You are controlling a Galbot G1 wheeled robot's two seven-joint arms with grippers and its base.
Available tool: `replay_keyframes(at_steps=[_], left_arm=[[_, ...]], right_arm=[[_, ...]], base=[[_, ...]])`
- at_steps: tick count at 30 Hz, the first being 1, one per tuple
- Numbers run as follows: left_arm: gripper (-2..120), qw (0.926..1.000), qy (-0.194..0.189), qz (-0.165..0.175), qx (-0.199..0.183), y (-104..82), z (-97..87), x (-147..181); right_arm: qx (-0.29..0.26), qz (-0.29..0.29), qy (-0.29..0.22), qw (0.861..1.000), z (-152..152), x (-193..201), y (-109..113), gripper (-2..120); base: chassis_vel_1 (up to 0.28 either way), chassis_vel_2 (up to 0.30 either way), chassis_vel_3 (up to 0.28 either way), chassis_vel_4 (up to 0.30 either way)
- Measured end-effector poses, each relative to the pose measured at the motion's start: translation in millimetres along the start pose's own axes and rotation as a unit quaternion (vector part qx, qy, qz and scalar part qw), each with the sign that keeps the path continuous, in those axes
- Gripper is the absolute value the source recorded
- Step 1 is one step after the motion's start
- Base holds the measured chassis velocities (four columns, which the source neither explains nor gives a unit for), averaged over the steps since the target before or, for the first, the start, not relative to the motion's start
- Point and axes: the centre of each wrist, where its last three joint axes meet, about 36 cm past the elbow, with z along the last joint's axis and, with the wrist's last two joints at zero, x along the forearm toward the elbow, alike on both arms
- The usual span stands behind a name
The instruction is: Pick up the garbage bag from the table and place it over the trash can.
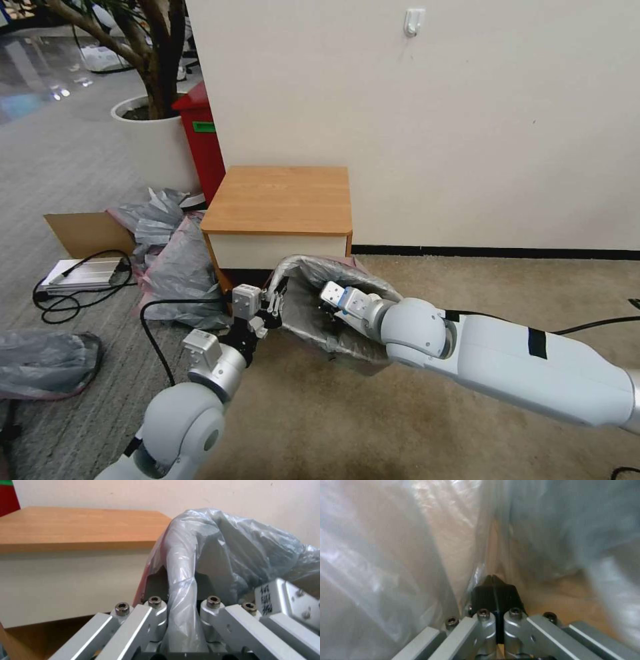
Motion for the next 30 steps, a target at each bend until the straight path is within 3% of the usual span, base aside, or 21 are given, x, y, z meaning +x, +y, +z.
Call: replay_keyframes(at_steps=[30], left_arm=[[8, 0.9997, -0.011, 0.016, -0.013, -19.3, -2.0, 5]], right_arm=[[-0.052, -0.01, 0.039, 0.998, 4, -9, 9, 0]], base=[[0.0, 0.0, 0.0, 0.0]])
